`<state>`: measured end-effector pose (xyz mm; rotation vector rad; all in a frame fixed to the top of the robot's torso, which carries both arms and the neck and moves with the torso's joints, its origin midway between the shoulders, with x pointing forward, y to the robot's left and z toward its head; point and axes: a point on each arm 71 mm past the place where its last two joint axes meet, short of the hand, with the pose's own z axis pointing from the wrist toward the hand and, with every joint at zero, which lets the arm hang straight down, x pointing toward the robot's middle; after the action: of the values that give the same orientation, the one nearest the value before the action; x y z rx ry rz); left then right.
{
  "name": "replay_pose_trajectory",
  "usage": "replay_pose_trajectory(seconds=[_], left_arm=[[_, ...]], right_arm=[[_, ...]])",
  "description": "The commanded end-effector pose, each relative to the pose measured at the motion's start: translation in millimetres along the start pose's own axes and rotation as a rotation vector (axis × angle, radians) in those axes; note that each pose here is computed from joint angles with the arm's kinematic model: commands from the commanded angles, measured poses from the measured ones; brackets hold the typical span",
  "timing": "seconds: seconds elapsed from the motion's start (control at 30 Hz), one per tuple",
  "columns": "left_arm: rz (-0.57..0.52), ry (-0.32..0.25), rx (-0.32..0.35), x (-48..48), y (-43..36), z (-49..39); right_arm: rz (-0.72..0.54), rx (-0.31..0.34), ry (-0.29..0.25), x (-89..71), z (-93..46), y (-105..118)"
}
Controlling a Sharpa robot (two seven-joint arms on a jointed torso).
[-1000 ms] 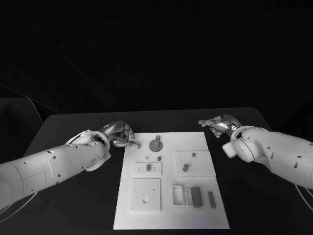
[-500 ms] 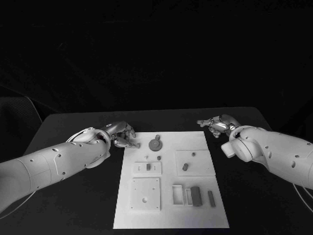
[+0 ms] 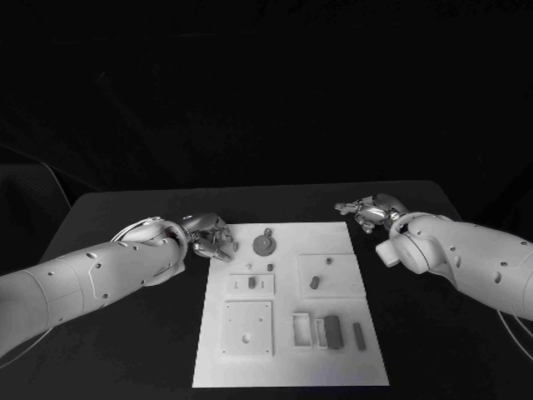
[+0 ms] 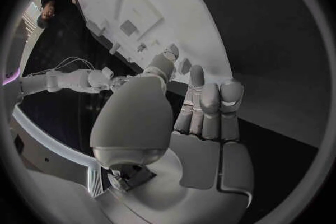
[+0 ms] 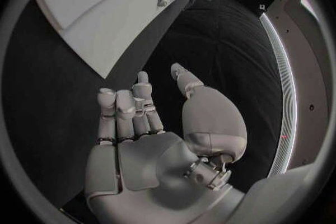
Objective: Assemble the parts on the task board
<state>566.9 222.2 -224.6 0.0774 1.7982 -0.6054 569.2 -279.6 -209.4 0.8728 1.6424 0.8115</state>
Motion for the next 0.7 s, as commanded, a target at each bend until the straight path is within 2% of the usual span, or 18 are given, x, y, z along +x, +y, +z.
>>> replay_pose_trajectory(seconds=[0.03,0.17,0.7], left_arm=[[0.003,0.035,0.013,3.0,-5.3,2.3],[0.005,0.013,0.021,2.6,-9.4,4.8],[0.005,-0.037,0.007,-0.5,-10.5,10.0]], right_arm=[[-0.005,-0.006,0.018,2.7,0.2,0.9],[-0.005,-0.007,0.02,3.7,0.3,1.4],[-0.005,-0.005,0.024,4.4,0.2,1.5]])
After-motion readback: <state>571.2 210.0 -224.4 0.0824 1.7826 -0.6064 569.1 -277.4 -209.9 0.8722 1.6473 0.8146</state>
